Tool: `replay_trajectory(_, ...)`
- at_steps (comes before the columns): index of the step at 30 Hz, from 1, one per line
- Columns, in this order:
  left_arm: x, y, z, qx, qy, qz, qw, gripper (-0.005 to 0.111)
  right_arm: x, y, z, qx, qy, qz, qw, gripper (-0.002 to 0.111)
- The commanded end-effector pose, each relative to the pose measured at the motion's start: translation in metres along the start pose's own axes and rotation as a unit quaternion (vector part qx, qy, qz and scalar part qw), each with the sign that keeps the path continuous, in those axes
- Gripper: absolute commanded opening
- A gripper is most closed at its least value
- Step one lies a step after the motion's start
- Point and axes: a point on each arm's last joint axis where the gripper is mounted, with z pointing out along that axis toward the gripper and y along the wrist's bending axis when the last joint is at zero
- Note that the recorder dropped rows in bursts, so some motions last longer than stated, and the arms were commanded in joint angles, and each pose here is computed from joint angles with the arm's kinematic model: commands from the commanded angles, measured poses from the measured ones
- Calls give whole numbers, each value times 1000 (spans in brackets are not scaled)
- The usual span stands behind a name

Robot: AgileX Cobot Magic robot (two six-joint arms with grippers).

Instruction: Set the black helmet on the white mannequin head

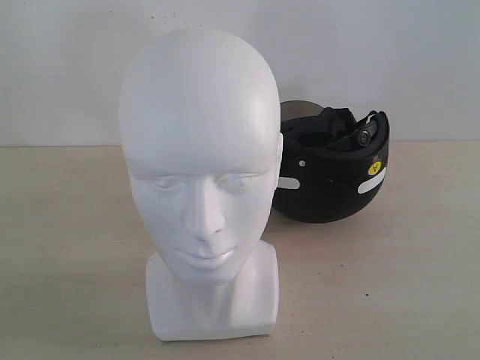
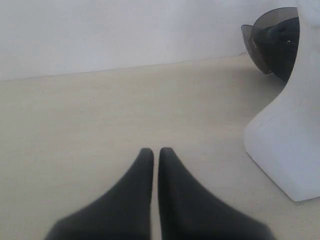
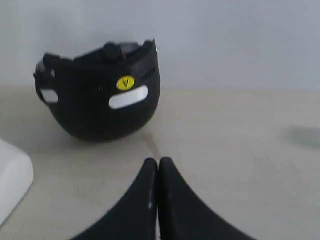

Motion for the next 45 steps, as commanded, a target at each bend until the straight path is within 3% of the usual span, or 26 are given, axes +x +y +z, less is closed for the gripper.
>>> replay_trajectory(1,-1,0,0,-3,-5,1,1000,4,-18,0,-2,0,-99,-8,995,0)
replay_trajectory(5,-1,0,0,-3,-5,1,1000,4,-33,1,-6,-3,-184,-7,983,0)
replay_trajectory(8,-1,0,0,-3,-5,1,1000,4,-50,1,-15,-6,-288,-3,958,0)
replay_trajectory(10,-1,0,0,-3,-5,1,1000,4,-62,1,-24,-20,-363,32,931,0)
replay_trajectory(12,-1,0,0,-3,-5,1,1000,4,-64,-1,-27,-31,-378,89,921,0)
replay_trajectory(14,-1,0,0,-3,-5,1,1000,4,-59,-2,-21,-33,-325,135,935,0)
replay_trajectory(15,-1,0,0,-3,-5,1,1000,4,-59,0,-17,-29,-238,140,961,0)
replay_trajectory(18,-1,0,0,-3,-5,1,1000,4,-66,3,-17,-24,-118,135,984,0)
replay_trajectory(24,-1,0,0,-3,-5,1,1000,4,-87,6,3,-19,11,159,987,0)
replay_trajectory(45,-1,0,0,-3,-5,1,1000,4,-84,6,7,-17,32,143,989,0)
